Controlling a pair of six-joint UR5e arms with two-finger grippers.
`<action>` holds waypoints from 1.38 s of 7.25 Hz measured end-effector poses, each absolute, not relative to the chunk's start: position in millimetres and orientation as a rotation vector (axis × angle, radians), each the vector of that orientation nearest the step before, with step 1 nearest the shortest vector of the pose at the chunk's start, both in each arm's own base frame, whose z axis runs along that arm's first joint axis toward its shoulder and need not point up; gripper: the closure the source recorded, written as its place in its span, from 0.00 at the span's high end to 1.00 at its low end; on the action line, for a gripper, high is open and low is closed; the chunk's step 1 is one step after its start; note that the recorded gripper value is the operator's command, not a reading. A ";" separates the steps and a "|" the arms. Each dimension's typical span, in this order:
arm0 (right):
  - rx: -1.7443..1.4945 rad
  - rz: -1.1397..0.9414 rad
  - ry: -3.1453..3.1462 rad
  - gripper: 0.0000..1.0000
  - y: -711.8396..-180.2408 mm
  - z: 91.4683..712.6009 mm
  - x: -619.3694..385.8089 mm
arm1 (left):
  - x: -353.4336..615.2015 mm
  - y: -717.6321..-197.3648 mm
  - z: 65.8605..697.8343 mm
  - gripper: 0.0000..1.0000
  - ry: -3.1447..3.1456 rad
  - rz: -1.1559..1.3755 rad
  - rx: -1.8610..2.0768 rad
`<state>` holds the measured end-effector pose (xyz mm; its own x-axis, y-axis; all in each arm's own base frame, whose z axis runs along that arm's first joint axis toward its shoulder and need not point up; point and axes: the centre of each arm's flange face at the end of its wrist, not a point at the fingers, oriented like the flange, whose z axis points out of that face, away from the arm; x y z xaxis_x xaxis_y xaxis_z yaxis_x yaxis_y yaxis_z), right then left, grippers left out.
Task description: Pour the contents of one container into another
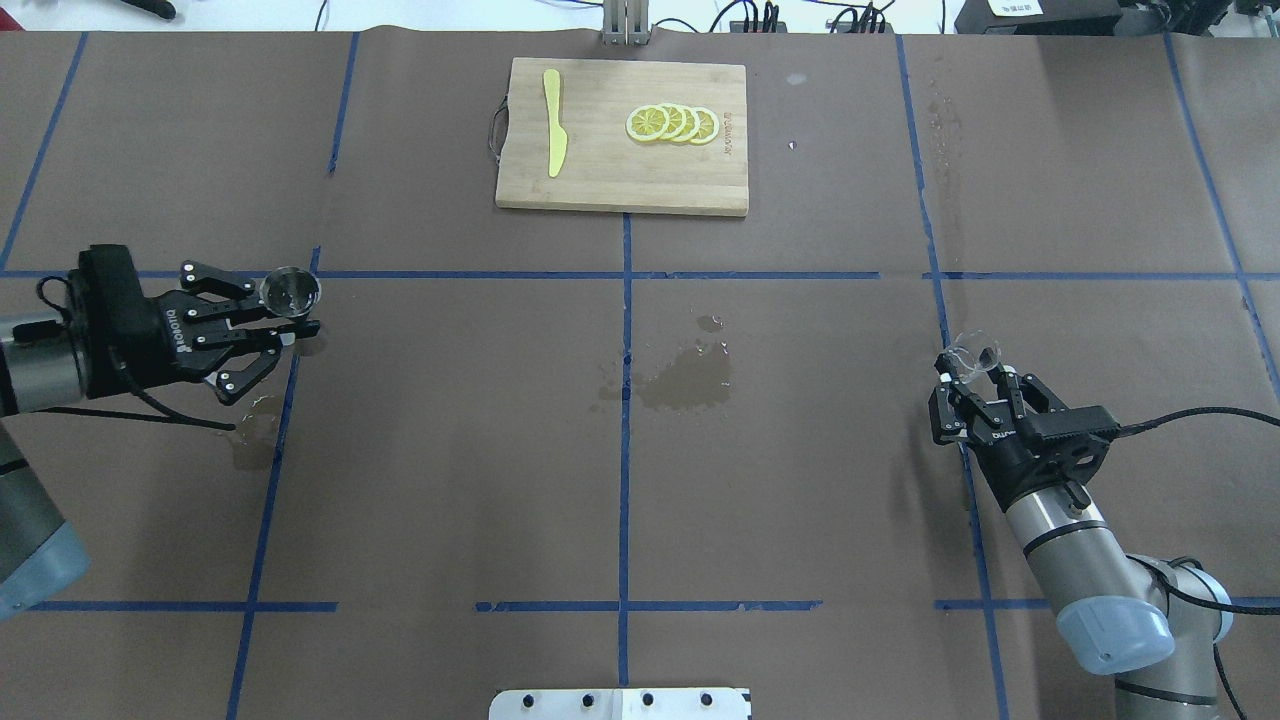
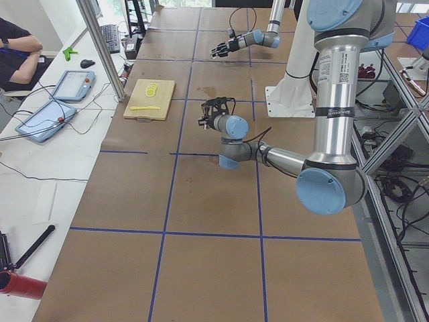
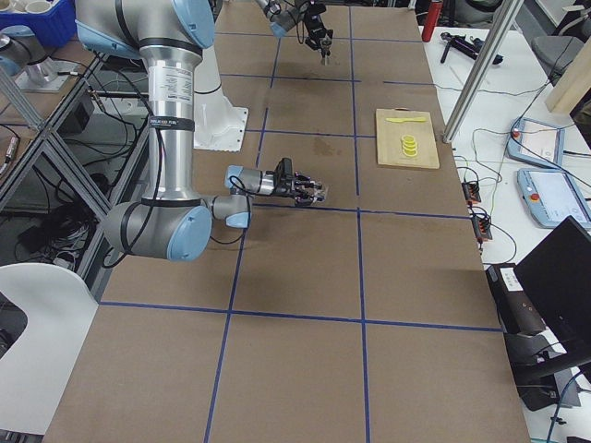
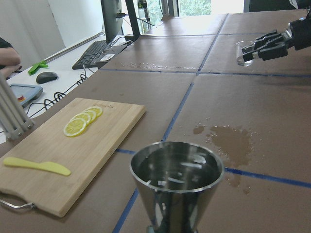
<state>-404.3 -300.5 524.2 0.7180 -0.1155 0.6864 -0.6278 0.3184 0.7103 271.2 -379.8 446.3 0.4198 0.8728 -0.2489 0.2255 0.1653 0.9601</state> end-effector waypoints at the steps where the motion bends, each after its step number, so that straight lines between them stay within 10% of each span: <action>1: 1.223 0.380 -0.731 0.00 -300.5 523.9 -404.3 | 253.3 -371.0 461.5 0.00 1.103 0.540 1.360; 10: 1.223 0.381 -0.733 0.00 -300.6 522.8 -404.7 | 238.0 -328.7 533.2 0.00 1.050 -0.001 1.274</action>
